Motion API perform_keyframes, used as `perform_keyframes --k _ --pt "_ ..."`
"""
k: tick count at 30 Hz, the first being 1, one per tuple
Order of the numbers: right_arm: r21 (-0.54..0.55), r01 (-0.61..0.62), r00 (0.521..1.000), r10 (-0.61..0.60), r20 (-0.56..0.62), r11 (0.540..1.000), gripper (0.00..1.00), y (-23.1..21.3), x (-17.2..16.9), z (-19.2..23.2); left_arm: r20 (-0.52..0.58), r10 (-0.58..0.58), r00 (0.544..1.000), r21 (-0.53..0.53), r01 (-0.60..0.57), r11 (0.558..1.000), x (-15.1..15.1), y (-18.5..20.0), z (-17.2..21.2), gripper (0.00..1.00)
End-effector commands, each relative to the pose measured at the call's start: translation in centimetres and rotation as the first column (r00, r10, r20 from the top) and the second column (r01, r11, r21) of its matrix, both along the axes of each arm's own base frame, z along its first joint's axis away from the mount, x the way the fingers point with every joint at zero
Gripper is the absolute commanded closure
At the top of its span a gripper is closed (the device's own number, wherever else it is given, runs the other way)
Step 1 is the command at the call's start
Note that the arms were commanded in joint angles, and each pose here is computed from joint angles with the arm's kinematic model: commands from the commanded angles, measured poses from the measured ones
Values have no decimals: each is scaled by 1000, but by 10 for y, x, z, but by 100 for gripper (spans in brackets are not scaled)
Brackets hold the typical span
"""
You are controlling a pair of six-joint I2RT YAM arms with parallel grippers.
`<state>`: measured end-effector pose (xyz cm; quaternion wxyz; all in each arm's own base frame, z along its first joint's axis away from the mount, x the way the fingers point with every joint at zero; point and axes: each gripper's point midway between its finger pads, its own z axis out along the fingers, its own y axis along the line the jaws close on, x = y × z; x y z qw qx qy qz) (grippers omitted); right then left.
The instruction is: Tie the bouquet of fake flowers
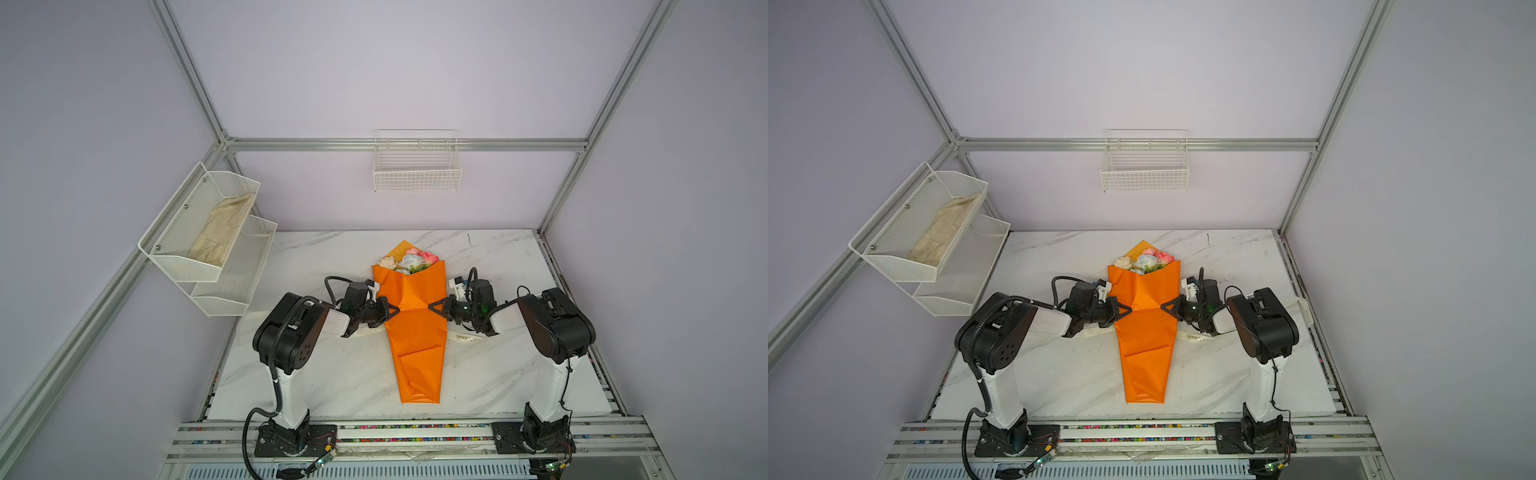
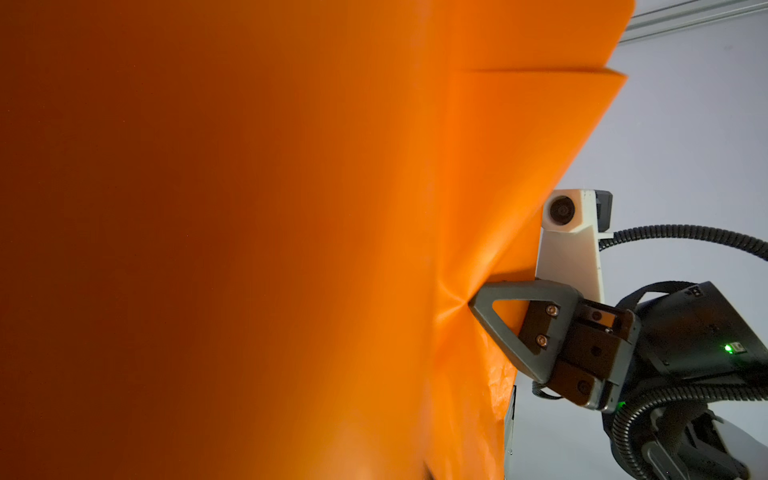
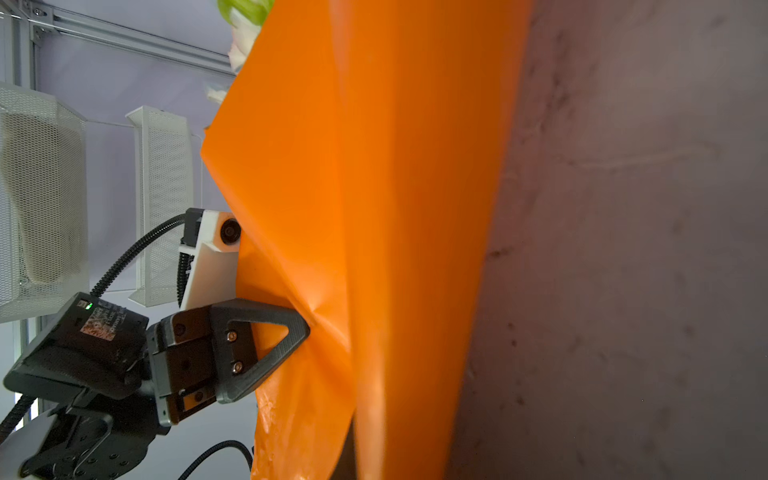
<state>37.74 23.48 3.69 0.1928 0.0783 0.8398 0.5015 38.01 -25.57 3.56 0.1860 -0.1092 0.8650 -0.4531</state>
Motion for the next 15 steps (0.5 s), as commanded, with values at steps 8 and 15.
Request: perform_keyframes --k 8,15 --pt "-41 92 994 -89 56 995 95 -16 27 16 49 28 998 32 -30 999 30 6 20 98" --pt "-61 106 994 -105 33 992 95 -18 30 3 49 34 998 17 -35 999 35 3 17 95"
